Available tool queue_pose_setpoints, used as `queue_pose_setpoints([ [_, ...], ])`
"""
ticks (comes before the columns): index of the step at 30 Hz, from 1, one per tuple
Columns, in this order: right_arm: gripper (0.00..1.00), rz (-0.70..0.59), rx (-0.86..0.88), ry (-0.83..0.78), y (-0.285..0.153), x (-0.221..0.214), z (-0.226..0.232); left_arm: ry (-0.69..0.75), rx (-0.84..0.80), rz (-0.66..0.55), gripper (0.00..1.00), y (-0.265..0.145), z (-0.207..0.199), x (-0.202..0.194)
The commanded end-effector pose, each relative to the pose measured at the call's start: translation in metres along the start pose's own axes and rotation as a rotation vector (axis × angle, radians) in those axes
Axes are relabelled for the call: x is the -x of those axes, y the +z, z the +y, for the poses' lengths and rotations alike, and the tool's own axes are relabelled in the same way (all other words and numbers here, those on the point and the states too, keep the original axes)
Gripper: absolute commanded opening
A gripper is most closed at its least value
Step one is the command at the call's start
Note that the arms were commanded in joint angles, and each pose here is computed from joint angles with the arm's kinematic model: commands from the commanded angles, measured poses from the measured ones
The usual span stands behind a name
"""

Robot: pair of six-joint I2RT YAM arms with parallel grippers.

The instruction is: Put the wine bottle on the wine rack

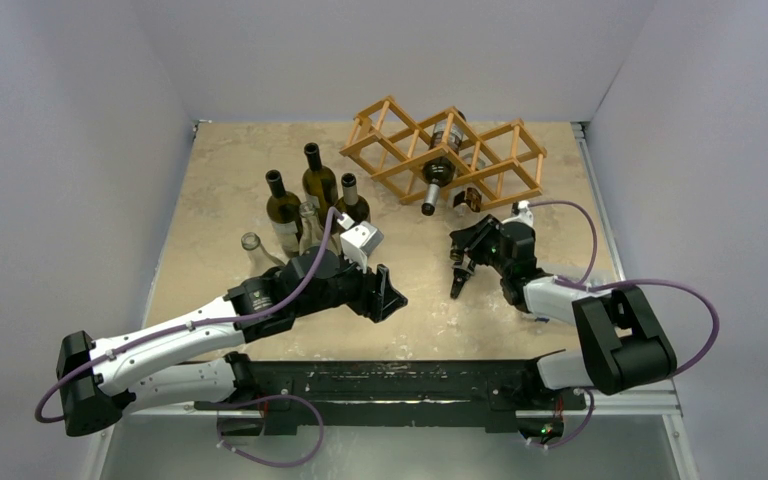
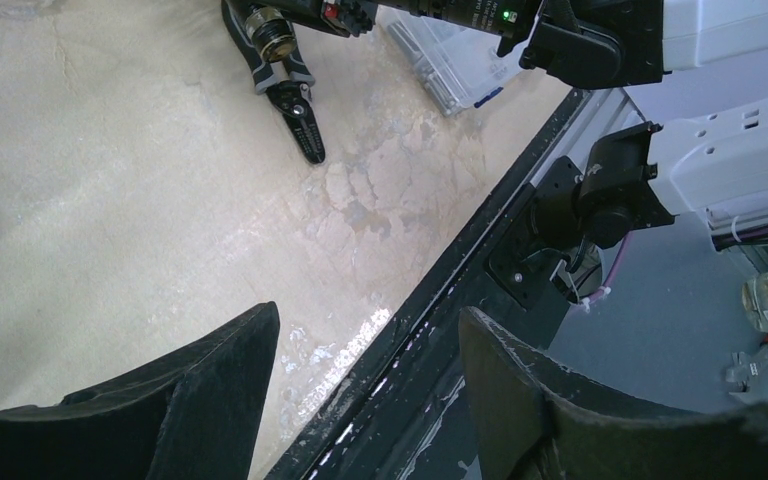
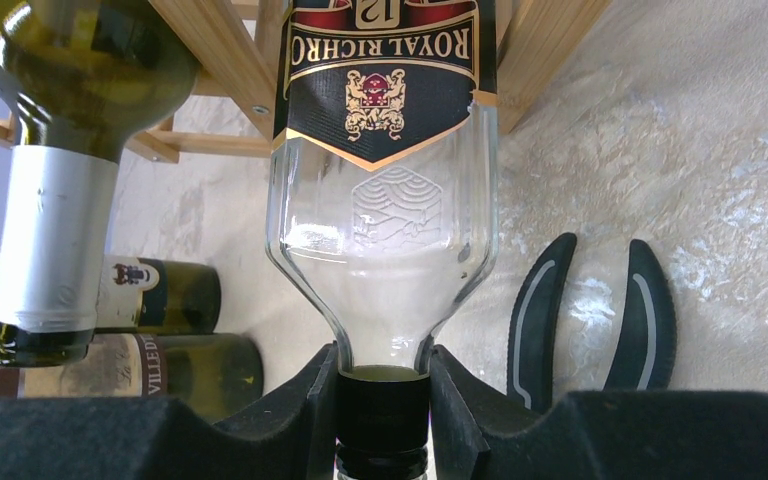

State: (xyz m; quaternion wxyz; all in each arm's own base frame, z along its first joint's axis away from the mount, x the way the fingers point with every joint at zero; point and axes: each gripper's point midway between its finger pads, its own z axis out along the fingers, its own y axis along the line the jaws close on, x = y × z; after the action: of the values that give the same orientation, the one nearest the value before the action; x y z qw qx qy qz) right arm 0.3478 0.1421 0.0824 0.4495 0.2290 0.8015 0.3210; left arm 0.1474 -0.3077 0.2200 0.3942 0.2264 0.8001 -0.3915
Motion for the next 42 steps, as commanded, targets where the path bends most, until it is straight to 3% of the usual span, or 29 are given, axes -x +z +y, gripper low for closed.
queue_pose_setpoints([
  [1, 0.0, -0.175, 0.113, 0.0, 0.007, 0.05, 0.041, 0.014, -0.037, -0.04, 0.66, -0.004, -0.013, 0.016],
  [18, 0.0, -0.263, 0.026, -0.017, 0.031, 0.073, 0.03, 0.013, -0.032, -0.034, 0.66, -0.005, -0.012, 0.015],
  [40, 0.0, -0.073, -0.233, -0.195, 0.046, 0.084, -0.045, 0.007, -0.079, -0.025, 0.7, -0.015, -0.031, 0.033],
  [42, 0.04, -0.061, -0.251, -0.211, 0.048, 0.083, -0.048, 0.004, -0.09, -0.036, 0.71, -0.019, -0.034, 0.036],
])
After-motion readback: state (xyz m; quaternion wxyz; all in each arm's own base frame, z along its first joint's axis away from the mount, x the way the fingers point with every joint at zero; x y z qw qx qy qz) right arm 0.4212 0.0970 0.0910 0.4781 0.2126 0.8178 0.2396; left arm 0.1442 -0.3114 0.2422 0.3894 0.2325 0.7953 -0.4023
